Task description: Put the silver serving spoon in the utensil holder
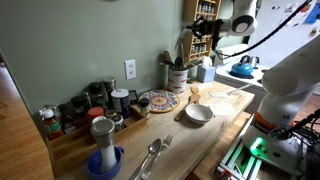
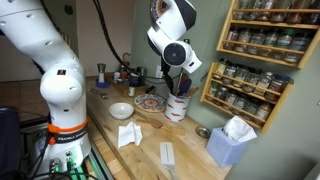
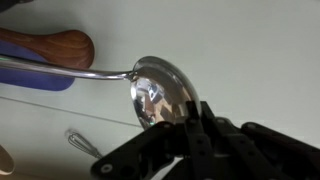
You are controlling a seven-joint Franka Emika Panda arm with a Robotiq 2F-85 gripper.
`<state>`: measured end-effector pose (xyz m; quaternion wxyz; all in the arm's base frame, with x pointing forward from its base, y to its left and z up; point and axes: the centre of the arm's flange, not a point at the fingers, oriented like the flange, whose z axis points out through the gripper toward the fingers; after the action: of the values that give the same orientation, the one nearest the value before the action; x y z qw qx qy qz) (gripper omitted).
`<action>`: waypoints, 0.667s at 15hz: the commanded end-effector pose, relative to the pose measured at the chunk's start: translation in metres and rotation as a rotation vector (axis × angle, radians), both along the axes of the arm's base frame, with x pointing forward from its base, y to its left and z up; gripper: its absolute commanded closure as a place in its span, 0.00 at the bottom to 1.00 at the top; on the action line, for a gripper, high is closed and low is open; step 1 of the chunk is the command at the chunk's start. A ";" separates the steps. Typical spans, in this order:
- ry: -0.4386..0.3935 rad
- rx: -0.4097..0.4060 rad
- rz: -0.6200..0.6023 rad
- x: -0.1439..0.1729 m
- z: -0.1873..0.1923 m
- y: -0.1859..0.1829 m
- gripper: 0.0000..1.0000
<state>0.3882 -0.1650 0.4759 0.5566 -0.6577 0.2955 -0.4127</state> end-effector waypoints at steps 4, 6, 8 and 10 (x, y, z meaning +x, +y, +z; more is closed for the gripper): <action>0.108 -0.049 0.092 0.008 -0.041 0.008 0.98; 0.139 -0.070 0.113 0.009 -0.048 0.010 0.98; 0.150 -0.094 0.129 0.010 -0.049 0.010 0.98; 0.146 -0.111 0.132 0.010 -0.043 0.008 0.68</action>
<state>0.4026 -0.1523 0.4349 0.5320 -0.7198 0.2694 -0.3552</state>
